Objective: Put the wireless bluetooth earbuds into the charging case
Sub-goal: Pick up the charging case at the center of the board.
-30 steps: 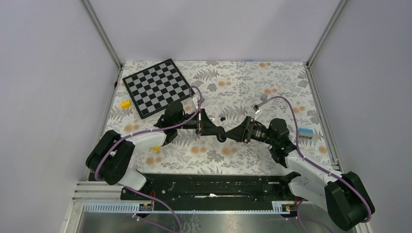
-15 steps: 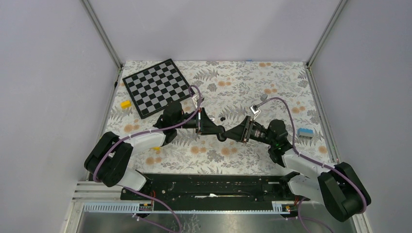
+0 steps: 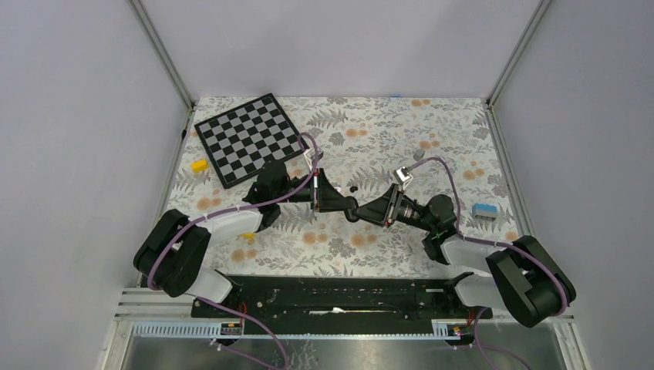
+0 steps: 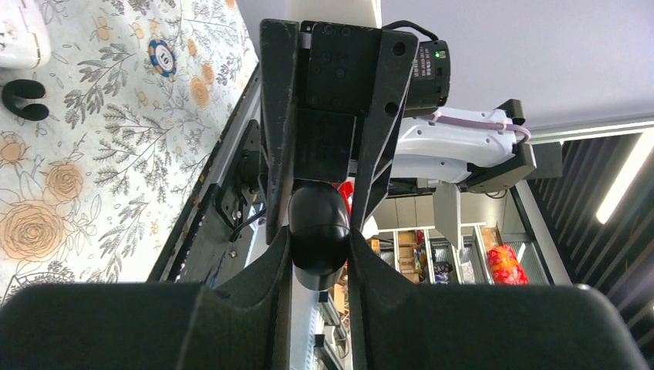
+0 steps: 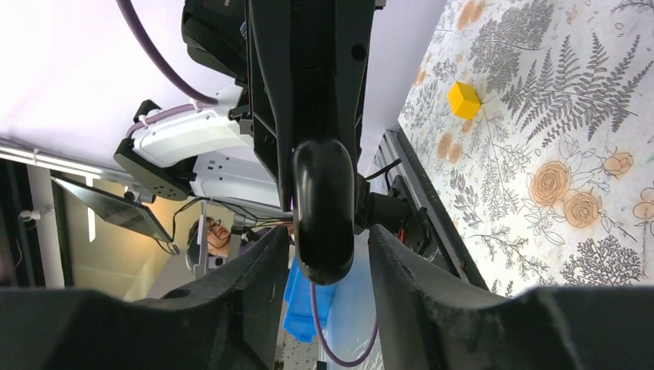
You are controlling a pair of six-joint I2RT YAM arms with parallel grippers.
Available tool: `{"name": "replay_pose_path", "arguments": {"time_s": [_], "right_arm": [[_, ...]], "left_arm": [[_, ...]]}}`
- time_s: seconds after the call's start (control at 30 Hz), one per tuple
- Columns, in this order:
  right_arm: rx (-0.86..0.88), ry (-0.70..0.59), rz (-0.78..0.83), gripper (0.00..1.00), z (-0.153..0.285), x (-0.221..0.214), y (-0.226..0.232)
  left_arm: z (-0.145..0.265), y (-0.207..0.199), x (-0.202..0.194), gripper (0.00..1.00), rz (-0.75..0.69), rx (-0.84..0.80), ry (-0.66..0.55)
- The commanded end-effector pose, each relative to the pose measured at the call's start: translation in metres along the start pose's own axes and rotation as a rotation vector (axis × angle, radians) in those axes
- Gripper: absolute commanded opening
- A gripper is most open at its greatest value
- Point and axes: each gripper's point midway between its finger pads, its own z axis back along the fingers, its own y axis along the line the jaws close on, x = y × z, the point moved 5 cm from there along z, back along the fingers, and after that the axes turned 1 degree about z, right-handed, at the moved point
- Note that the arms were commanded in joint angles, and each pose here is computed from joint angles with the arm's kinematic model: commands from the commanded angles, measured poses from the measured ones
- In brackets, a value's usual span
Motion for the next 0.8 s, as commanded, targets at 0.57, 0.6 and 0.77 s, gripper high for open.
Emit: {"name": "replay_pose_path", "arguments": {"time_s": [0.57, 0.6, 0.77], "right_arm": [[0.215, 0.048, 0.019, 0.39, 0.001, 0.001, 0.031], [0.217, 0.047, 0.021, 0.37, 0.001, 0.001, 0.032], [0.208, 0.042, 0.007, 0.00, 0.001, 0.001, 0.029]], "left_arm": [[0.002, -0.025, 0.002, 0.00, -0.105, -0.102, 0.032], [0.002, -0.025, 0.002, 0.00, -0.106, -0.102, 0.034], [0.001, -0.024, 0.002, 0.00, -0.105, -0.103, 0.035]]}}
